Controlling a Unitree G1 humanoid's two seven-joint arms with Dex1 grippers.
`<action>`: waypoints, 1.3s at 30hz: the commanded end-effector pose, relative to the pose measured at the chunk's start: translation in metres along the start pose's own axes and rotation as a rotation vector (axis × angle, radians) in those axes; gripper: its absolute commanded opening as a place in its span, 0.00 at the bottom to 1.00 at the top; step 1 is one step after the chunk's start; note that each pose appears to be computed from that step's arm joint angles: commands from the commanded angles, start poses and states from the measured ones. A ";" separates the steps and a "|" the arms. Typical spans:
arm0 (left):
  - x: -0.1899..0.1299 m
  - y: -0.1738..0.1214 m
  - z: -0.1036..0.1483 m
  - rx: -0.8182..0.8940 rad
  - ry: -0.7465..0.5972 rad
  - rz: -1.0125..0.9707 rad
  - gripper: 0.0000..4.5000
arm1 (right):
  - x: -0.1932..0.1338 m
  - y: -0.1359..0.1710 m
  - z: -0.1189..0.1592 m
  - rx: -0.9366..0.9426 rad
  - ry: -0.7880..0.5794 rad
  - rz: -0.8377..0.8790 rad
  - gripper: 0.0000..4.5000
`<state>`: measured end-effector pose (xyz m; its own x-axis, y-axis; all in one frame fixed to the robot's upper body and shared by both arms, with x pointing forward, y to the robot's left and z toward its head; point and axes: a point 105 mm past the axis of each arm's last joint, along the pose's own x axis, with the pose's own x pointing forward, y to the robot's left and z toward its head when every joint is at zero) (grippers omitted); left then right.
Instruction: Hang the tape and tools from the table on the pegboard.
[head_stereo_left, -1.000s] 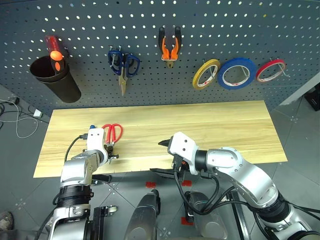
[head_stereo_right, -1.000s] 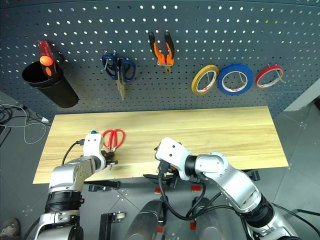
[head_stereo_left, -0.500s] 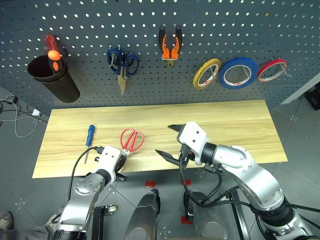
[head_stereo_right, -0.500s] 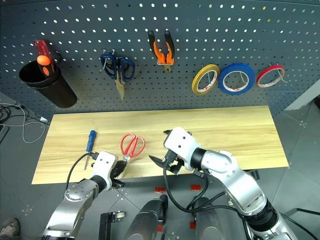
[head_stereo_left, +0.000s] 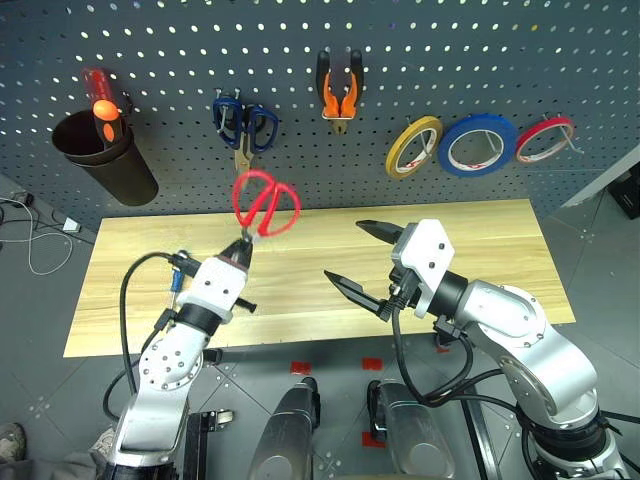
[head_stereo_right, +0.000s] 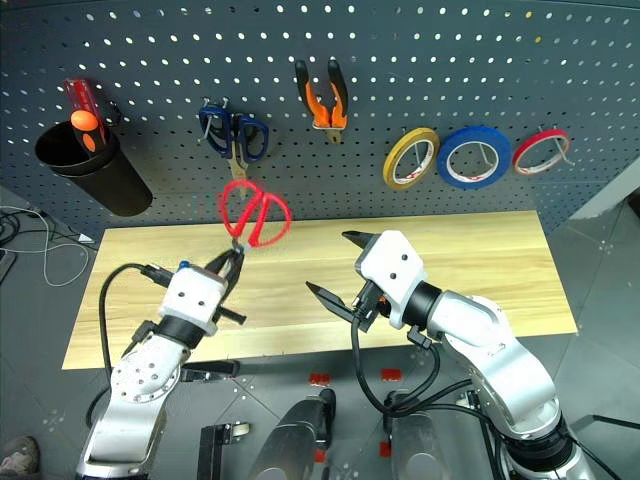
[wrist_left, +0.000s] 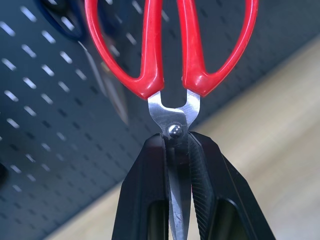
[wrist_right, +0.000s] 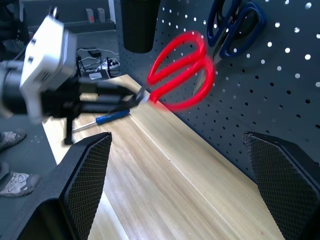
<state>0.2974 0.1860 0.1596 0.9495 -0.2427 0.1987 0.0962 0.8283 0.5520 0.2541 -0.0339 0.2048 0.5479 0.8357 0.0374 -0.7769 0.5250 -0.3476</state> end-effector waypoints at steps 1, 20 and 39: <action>0.003 0.018 0.024 0.029 -0.077 0.075 0.06 | -0.003 -0.001 0.012 -0.032 -0.054 0.003 1.00; 0.035 0.033 0.035 0.017 -0.097 0.121 0.06 | 0.008 -0.010 0.015 -0.064 -0.078 0.009 1.00; 0.044 -0.006 -0.035 -0.153 0.194 -0.018 0.67 | 0.020 -0.007 0.018 -0.069 -0.086 0.018 1.00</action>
<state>0.3527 0.1787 0.1446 0.9769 -0.2060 0.0566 0.1600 0.8812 0.4448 0.2727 -0.0225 0.2194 0.5203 0.8503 0.0792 -0.7655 0.5055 -0.3980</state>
